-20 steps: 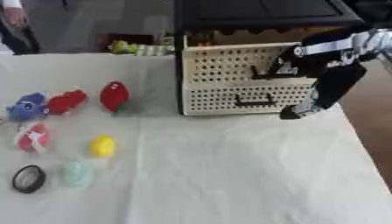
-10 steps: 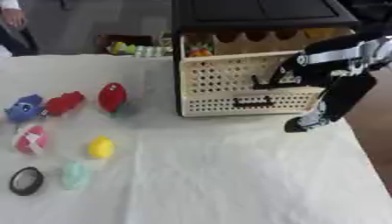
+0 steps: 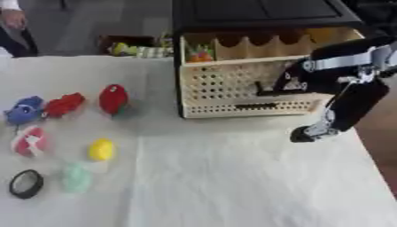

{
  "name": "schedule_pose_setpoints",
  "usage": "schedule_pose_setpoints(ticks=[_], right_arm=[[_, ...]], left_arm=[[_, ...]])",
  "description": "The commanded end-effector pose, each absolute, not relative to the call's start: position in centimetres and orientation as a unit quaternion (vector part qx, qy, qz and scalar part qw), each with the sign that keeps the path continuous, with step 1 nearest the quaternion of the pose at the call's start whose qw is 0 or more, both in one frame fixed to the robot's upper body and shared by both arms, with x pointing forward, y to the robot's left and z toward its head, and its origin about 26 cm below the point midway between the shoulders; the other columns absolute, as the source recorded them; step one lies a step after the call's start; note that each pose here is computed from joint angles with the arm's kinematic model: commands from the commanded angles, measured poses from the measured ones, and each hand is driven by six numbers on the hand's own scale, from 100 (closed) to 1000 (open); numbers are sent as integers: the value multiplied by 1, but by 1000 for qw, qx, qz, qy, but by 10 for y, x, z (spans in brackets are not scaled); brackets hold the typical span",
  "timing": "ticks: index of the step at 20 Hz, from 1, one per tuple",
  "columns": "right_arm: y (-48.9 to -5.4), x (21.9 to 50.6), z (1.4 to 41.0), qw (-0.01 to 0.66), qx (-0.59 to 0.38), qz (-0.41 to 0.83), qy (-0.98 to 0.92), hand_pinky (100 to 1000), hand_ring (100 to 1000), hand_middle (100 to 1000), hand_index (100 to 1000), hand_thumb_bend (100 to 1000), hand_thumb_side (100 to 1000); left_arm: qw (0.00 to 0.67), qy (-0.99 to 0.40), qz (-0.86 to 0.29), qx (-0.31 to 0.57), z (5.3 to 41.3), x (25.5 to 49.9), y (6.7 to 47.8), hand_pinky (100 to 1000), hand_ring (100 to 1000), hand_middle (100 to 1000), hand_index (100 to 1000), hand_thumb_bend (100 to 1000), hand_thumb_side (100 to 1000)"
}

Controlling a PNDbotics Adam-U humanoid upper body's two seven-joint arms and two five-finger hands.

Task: Pick up objects from table and place into drawer.

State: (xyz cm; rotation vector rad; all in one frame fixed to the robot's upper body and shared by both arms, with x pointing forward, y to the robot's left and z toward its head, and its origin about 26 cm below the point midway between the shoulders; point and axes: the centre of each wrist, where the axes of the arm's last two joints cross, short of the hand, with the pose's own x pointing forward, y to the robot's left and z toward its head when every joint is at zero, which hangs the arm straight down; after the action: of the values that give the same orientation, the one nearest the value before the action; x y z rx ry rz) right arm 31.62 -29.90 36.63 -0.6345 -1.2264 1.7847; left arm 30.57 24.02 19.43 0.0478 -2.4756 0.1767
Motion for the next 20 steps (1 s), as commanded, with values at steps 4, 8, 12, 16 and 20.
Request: schedule_pose_setpoints(ticks=[4, 8, 12, 16, 20], right_arm=[[-298, 300, 376, 421, -257, 717, -492, 100, 100, 100, 840, 469, 342], [-297, 294, 374, 421, -250, 720, -491, 100, 100, 100, 839, 467, 343], [-296, 290, 371, 425, -247, 722, -487, 100, 100, 100, 838, 468, 341], [-295, 284, 371, 422, -247, 725, -486, 100, 100, 100, 838, 466, 343], [-294, 280, 370, 422, -246, 726, -483, 100, 100, 100, 837, 466, 340]], left_arm=[[310, -949, 66, 13, 202, 303, 239, 490, 572, 654, 782, 100, 959], [309, -949, 66, 12, 202, 303, 239, 490, 572, 655, 782, 100, 958], [309, -949, 66, 12, 202, 304, 239, 490, 573, 655, 782, 100, 958], [309, -949, 66, 11, 202, 304, 239, 491, 574, 655, 782, 100, 957], [309, -949, 66, 11, 202, 304, 239, 491, 574, 655, 783, 100, 957]])
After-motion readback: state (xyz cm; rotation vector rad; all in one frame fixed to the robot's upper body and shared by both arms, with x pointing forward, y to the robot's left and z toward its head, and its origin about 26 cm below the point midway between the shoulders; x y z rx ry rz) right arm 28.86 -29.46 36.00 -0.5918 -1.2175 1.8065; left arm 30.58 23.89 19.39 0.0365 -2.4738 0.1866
